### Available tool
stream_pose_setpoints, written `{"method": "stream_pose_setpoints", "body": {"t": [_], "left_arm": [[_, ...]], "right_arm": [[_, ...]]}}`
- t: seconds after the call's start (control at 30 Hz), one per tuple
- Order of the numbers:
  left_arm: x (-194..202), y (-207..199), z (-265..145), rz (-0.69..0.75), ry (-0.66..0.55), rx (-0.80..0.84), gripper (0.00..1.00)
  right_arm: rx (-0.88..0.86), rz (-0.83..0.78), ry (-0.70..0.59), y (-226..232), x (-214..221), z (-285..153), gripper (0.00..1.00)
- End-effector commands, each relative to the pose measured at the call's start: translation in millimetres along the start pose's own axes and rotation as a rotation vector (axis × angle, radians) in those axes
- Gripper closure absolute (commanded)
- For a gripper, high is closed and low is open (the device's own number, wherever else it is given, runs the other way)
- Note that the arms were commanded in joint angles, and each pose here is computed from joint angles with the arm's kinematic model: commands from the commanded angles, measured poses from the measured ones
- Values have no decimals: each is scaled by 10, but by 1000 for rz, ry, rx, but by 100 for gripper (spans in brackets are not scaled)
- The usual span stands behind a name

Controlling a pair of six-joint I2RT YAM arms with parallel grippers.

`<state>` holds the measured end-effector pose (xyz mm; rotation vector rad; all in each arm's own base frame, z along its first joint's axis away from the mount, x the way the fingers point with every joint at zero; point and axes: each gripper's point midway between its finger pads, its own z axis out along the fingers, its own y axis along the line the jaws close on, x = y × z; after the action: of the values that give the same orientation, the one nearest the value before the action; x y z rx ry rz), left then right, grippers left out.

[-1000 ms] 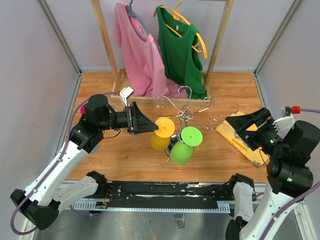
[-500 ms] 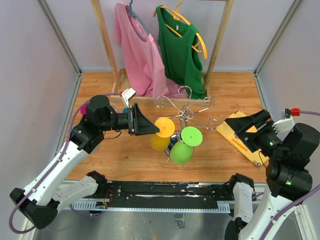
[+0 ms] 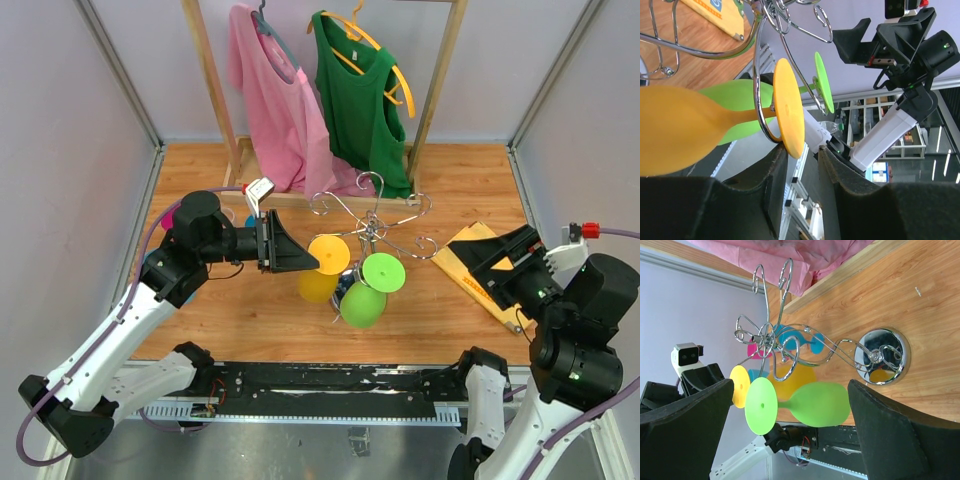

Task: Take the wine glass off the wine glass rack
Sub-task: Pick up the wine glass from the wine rack.

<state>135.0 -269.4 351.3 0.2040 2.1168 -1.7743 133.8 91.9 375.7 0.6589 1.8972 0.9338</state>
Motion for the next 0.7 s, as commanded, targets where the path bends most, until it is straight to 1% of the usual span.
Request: {"method": "stream_pose_setpoints", "body": {"t": [0.0,0.27,0.5,0.67], "left_arm": [[51,-140,-47,22,14,30,67],[74,-128,-77,20,11,17,78],[93,-136,-108,24,8,11,99],[89,-179,-126,33,5,16,100]], "right_arm": [[6,9,-2,-11,45,-32,2],[8,13,1,-34,90,-45,2],[8,14,8,-50,121,-49,2],[10,15,13,-65,151,-58,1]]}}
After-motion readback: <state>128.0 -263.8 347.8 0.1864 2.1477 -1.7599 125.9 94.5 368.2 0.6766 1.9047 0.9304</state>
